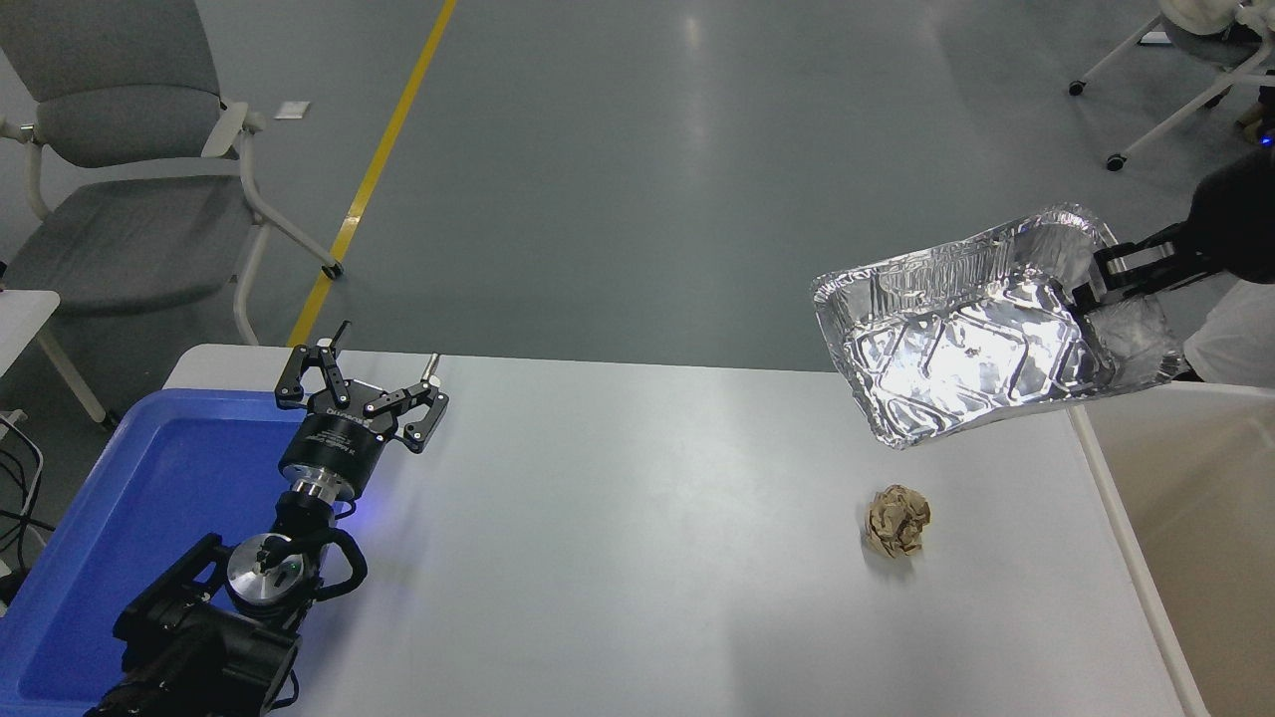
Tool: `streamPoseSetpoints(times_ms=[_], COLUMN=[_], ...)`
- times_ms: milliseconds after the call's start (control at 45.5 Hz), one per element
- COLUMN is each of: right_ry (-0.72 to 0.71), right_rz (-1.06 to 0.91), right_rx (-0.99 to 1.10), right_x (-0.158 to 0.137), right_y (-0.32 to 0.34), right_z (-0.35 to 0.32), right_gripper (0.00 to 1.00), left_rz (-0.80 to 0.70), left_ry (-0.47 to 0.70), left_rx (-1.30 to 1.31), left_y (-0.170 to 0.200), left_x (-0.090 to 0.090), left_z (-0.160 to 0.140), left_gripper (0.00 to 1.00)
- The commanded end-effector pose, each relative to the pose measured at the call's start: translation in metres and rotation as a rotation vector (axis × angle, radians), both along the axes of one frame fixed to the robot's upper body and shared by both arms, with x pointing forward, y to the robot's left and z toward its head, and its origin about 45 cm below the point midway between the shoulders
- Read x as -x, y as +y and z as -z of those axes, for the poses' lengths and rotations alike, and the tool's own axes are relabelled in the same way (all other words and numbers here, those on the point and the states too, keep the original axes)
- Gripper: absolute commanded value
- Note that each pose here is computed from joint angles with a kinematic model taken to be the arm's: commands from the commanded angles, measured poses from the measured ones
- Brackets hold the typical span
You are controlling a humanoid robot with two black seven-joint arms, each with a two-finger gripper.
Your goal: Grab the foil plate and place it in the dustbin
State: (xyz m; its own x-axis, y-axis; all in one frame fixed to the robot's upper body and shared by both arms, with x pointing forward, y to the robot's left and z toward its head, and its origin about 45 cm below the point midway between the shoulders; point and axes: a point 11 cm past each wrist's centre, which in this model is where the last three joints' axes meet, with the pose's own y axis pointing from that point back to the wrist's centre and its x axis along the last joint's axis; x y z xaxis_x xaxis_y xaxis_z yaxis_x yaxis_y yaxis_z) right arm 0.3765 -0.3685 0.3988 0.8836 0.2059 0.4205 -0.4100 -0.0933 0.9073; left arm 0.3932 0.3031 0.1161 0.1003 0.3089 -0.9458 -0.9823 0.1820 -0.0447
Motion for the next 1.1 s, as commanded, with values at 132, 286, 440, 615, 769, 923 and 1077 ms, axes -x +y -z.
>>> streamPoseSetpoints(times_ms=[132, 286, 440, 615, 769, 923, 1077], right_ry=[-0.060, -0.102, -0.138, -0.211, -0.211, -0.234, -0.246], right_rz=[0.257, 0.445, 0.628, 0.808, 0.909, 0.964, 0.981], right_rx=[0.061, 0.067, 0.028, 0.003, 0.029, 0.022, 0.013], right_x=[-0.012, 0.007, 0.038, 0.066, 0.090, 0.099, 0.104], right_y=[-0.105, -0.180, -0.237, -0.281, -0.296, -0.295, -0.291], right_z=[0.024, 0.047, 0.084, 0.119, 0.172, 0.201, 0.216], right_gripper=[0.00, 0.00, 0.00, 0.00, 0.00, 0.00, 0.00], left_rz=[0.000, 0.000, 0.000, 0.000, 0.000, 0.000, 0.000], left_ry=[0.000, 0.000, 0.000, 0.000, 0.000, 0.000, 0.000], left_rx=[0.001, 0.001, 0.001, 0.001, 0.001, 0.001, 0.001], left_y=[0.000, 0.000, 0.000, 0.000, 0.000, 0.000, 0.000], left_x=[0.000, 0.000, 0.000, 0.000, 0.000, 0.000, 0.000], left_z=[0.000, 0.000, 0.000, 0.000, 0.000, 0.000, 0.000], left_gripper=[0.99, 0.99, 0.99, 0.99, 0.99, 0.99, 0.99])
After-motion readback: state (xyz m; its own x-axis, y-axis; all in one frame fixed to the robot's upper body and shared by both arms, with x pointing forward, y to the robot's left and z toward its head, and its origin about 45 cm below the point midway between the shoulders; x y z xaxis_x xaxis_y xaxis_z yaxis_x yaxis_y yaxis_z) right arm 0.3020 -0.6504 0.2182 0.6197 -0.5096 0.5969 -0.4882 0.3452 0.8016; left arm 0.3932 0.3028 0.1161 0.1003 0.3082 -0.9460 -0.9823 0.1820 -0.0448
